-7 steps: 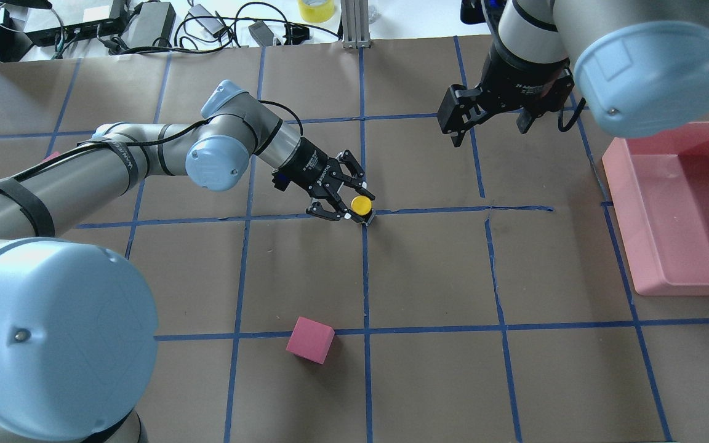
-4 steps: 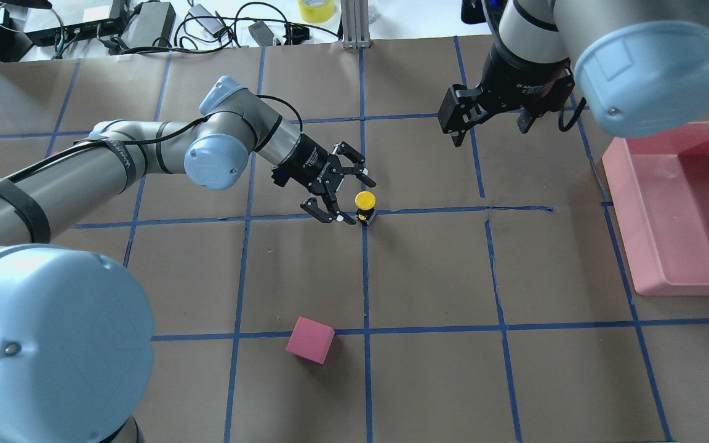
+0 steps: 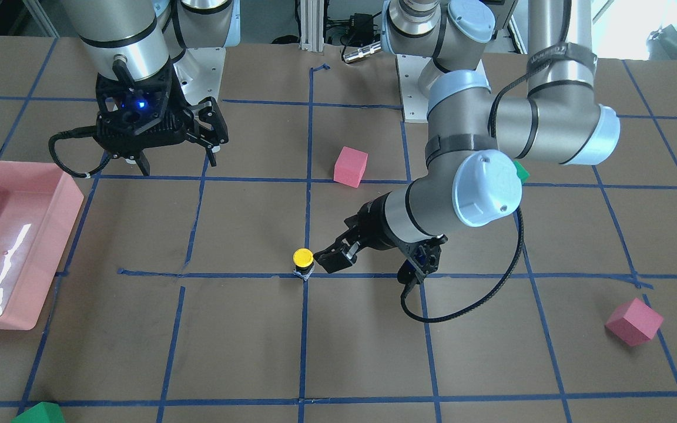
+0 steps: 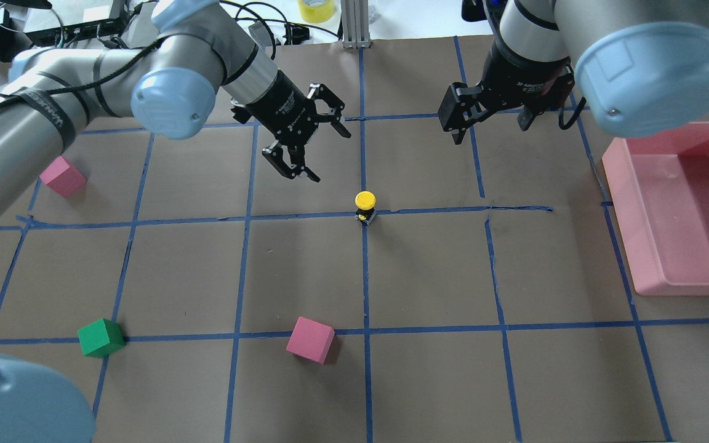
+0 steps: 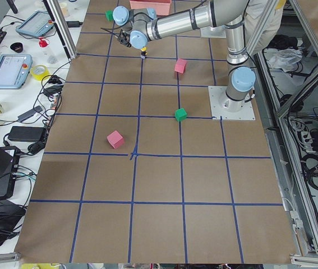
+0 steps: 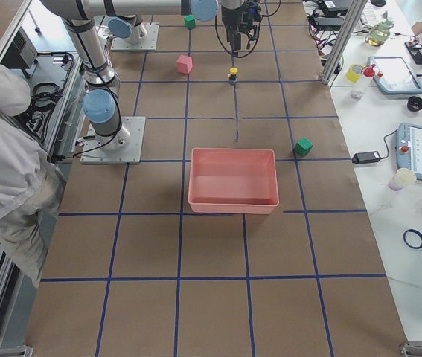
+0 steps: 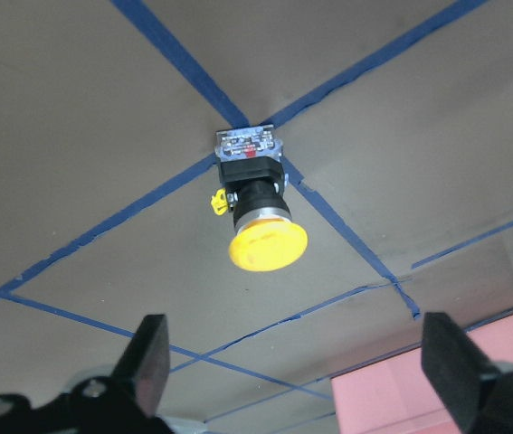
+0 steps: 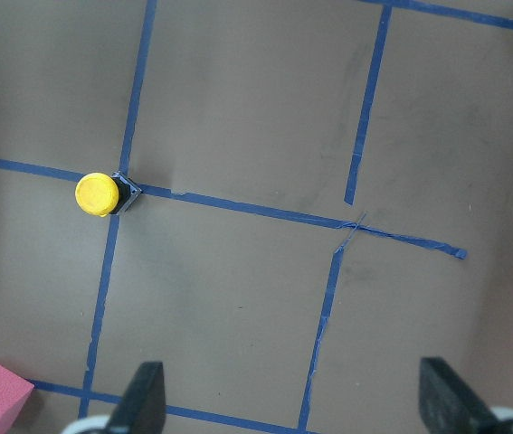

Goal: Align button upright

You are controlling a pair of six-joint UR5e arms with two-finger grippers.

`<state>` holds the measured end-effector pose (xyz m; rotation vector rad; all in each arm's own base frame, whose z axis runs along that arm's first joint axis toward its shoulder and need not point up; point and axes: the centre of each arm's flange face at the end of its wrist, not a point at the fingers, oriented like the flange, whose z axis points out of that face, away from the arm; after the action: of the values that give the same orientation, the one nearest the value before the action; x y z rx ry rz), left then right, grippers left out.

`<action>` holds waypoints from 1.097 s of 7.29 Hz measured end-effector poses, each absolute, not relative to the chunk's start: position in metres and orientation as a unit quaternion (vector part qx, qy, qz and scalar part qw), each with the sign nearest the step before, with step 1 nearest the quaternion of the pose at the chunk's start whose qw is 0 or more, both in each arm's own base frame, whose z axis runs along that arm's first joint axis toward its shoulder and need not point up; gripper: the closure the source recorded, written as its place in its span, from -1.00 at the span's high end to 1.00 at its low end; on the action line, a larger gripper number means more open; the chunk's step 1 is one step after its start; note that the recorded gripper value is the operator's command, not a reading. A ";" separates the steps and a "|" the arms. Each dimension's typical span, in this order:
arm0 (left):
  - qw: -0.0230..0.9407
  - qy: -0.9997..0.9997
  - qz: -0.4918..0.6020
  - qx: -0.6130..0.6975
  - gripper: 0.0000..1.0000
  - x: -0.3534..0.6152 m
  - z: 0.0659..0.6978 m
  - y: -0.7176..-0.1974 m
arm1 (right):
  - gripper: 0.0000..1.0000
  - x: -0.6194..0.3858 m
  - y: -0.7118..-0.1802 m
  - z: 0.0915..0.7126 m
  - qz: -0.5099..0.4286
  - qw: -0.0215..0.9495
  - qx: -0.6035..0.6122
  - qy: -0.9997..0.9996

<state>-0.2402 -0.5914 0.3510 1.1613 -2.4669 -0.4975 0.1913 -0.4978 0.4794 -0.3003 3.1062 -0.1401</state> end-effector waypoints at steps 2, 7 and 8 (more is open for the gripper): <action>0.147 -0.908 -0.109 0.376 0.99 -0.225 0.432 -0.558 | 1.00 0.191 -0.498 0.480 -0.045 0.009 -0.096 0.994; 0.019 -0.992 0.048 0.118 1.00 -0.183 0.527 -0.471 | 1.00 0.190 -0.498 0.479 -0.045 0.009 -0.095 0.994; -0.031 -0.996 0.062 0.057 1.00 -0.171 0.530 -0.465 | 1.00 0.189 -0.498 0.479 -0.045 0.009 -0.094 0.995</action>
<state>-0.1710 -0.4649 0.5298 0.1825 -3.1932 0.1977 0.1894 -0.4985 0.4794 -0.2938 3.1064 -0.1396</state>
